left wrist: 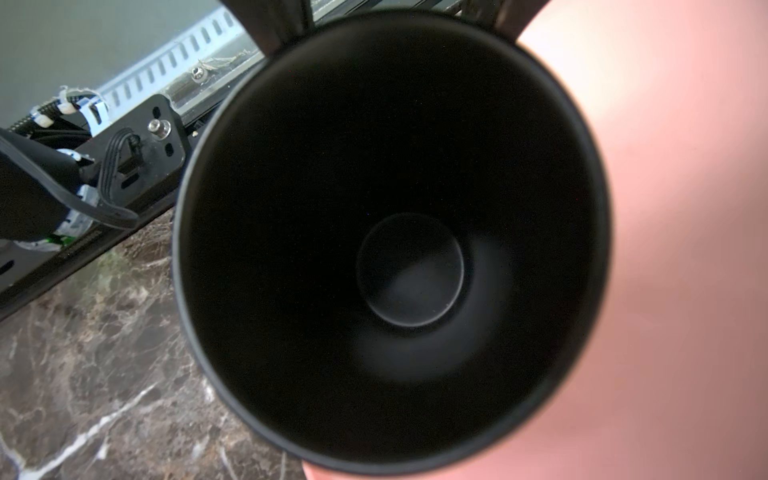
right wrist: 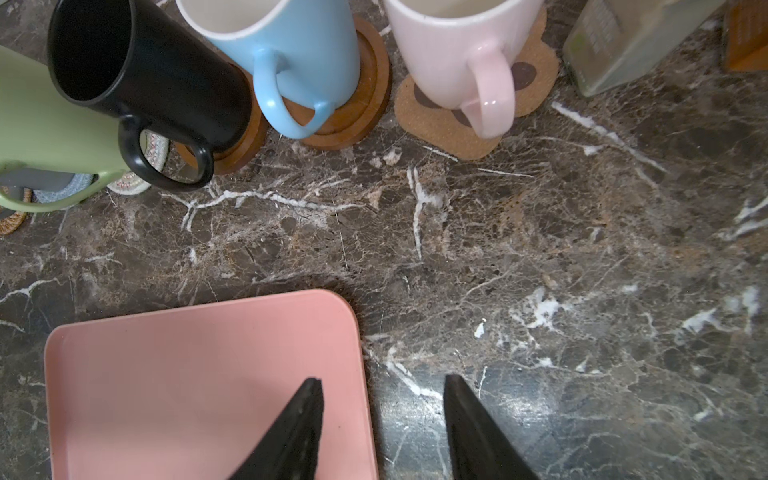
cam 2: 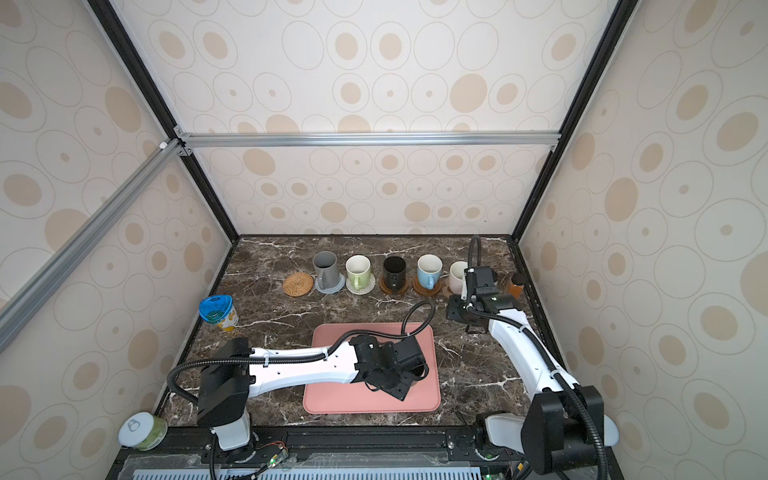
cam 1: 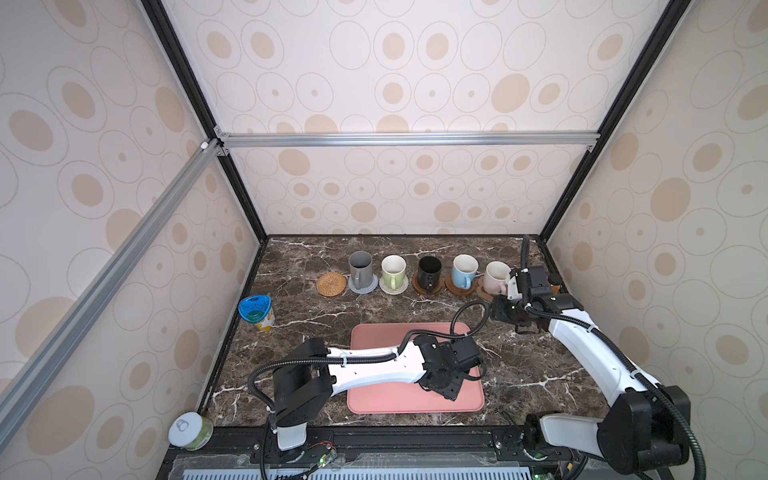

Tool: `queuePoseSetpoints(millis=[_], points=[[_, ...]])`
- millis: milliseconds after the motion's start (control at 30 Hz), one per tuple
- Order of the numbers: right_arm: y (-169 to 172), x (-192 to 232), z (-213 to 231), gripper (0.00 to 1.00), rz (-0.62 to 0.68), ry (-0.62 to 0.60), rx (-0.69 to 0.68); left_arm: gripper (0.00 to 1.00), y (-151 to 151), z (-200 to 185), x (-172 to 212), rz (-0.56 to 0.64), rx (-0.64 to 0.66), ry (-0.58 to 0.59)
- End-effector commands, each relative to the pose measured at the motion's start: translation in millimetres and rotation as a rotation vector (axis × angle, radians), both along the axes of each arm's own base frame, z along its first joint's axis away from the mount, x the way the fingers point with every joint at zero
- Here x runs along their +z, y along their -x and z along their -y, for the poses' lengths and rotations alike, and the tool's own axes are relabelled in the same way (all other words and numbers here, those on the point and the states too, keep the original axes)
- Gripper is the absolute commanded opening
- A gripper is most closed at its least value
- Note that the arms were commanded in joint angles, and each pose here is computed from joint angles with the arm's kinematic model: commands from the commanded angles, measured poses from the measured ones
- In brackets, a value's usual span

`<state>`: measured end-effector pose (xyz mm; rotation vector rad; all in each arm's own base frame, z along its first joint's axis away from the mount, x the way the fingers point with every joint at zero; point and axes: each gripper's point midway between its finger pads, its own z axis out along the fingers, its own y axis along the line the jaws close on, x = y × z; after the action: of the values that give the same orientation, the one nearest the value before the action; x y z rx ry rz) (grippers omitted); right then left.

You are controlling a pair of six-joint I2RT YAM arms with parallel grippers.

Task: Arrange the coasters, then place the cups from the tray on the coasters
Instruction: 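Lift the black mug off the tray with the left gripper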

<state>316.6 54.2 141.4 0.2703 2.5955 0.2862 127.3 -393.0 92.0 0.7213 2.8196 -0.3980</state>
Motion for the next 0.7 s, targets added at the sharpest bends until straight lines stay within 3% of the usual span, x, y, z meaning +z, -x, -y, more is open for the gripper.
queuePoseSetpoints(millis=[0, 667], points=[[6, 1, 3, 0.51, -0.006, -0.004, -0.011, 0.51, 3, 8, 8, 0.014, -0.032, 0.041], [9, 0, 4, 0.51, -0.024, -0.003, -0.03, 0.38, -5, -12, -8, 0.068, -0.031, -0.061]])
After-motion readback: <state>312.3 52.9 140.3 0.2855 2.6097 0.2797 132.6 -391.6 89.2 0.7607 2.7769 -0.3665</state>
